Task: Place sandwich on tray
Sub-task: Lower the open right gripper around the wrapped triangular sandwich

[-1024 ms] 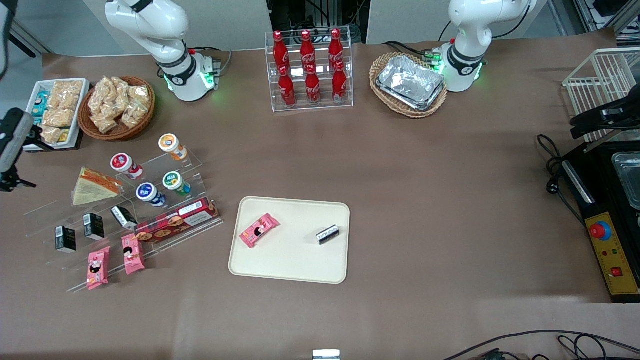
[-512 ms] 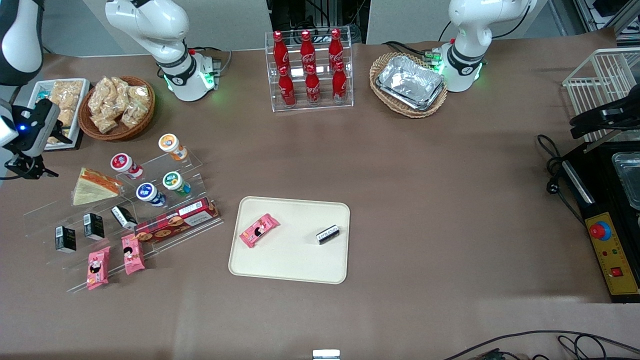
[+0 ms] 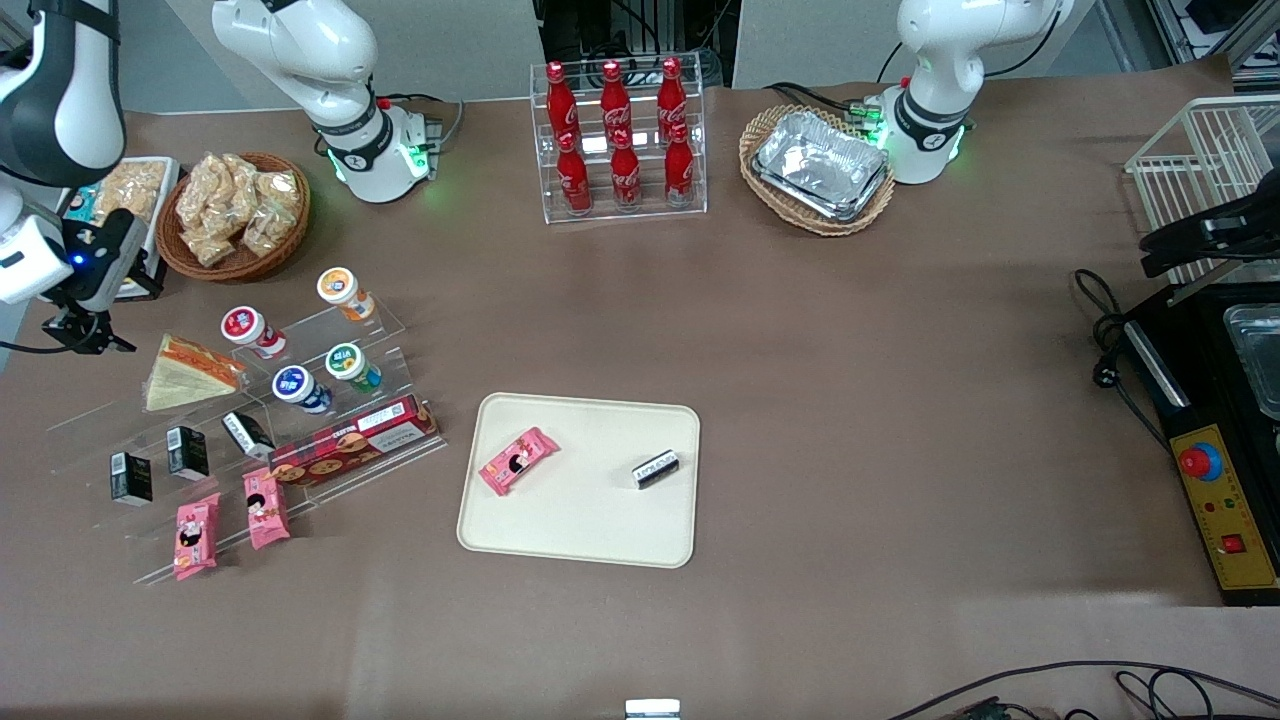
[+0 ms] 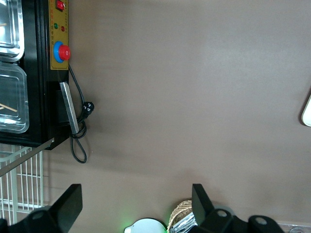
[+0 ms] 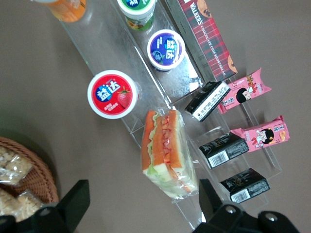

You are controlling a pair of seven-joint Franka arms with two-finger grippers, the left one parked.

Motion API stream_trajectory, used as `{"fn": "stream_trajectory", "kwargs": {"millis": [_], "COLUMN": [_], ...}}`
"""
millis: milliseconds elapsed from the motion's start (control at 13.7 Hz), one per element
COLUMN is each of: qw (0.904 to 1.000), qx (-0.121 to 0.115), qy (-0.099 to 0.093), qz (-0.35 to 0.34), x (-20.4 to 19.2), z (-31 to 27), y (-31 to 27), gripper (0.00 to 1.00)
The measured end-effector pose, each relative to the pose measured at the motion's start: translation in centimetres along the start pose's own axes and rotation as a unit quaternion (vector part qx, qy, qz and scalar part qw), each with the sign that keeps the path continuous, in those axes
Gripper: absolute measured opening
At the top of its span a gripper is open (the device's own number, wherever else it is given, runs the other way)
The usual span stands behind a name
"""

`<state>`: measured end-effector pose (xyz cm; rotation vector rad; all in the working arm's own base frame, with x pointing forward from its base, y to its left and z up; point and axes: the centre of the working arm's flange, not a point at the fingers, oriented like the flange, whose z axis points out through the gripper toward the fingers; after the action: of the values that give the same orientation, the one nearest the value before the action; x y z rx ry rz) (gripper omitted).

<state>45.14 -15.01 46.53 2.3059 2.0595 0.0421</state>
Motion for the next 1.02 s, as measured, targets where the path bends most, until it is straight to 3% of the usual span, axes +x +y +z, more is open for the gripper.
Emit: {"fn": "stream_trajectory", "kwargs": {"millis": [585,1024], "qw": [0.9997,0.9981], "qx": [-0.024,-0.060], "qy": [-0.005,-0.013], "qz": [-0.002,-0.002], "x": [0.2,0.2], "z": [4.2,7.6], "y": [-1.3,-1.5], "gripper": [1.00,1.00]}}
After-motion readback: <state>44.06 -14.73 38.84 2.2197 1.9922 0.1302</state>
